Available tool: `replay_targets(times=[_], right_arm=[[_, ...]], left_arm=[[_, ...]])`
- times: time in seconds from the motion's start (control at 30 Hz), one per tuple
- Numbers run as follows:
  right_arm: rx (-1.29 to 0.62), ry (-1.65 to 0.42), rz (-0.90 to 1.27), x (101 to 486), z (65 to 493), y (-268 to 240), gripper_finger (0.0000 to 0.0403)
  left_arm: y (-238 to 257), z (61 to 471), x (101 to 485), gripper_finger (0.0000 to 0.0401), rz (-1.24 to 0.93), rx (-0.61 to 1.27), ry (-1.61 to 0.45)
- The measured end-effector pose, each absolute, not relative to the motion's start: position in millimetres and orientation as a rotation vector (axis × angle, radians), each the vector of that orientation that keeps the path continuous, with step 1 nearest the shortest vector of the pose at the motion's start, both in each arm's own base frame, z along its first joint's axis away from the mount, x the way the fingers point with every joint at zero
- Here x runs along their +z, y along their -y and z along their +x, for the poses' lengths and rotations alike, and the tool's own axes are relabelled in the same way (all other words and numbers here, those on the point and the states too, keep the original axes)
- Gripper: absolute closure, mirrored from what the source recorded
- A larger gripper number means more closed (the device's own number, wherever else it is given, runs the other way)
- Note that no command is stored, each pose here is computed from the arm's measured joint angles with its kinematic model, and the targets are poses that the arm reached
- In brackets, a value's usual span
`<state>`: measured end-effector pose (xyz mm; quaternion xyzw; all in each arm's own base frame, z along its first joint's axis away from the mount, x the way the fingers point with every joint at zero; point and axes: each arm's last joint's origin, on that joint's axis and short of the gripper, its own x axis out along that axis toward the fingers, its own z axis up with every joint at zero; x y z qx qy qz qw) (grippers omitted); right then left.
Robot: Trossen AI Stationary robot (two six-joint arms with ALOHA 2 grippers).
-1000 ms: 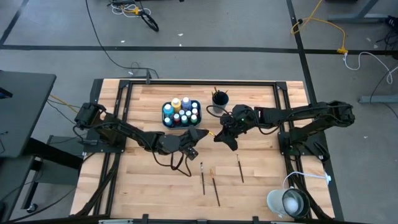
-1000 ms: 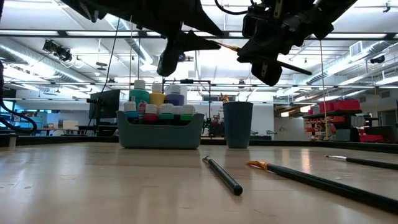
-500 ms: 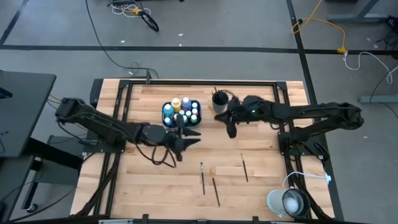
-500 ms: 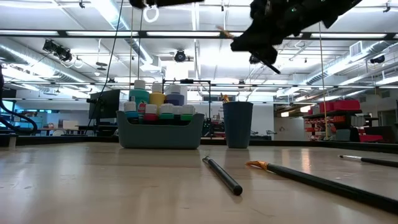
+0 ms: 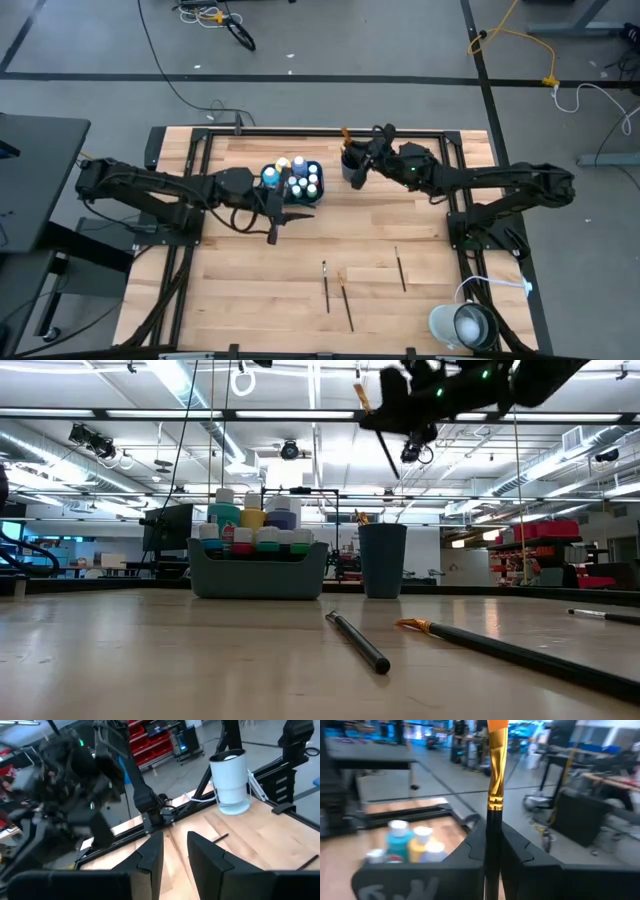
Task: Pick & Place Paint Supplies
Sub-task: Put the gold paint brush into the blue cup, then put the silver paint brush into the blue cup
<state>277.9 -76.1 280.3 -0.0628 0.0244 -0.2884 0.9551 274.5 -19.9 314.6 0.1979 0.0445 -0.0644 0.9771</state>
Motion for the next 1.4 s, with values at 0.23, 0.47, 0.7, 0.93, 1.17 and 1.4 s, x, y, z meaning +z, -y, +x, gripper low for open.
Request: replay_targets(times=[0.23,0.47,0.7,0.93,1.17,1.4], right_arm=[[-0.702,0.043,-0.135,237.7,279.3,95.5,0.0378],[-0.711,-0.002,-0.138,202.1,290.4,103.5,0.0378],[-0.771,-0.045,-0.132,179.7,296.4,108.9,0.0378],[-0.806,-0.118,-0.137,164.5,298.0,111.5,0.0368],[-0.832,-0.151,-0.093,159.0,295.9,116.3,0.0341],[-0.853,-0.172,-0.064,156.1,292.9,122.9,0.0327]], left_arm=[[6.2,271.8,295.3,0.0307,0.315,-0.170,-0.039],[-1.4,265.6,272.8,0.0308,0.264,-0.135,-0.017],[-1.3,263.6,267.2,0.0309,0.265,-0.134,-0.012],[-1.3,263.6,267.2,0.0309,0.270,-0.133,-0.012],[-1.3,263.7,267.1,0.0310,0.289,-0.133,-0.011],[-1.6,263.7,267.0,0.0310,0.293,-0.125,-0.013]])
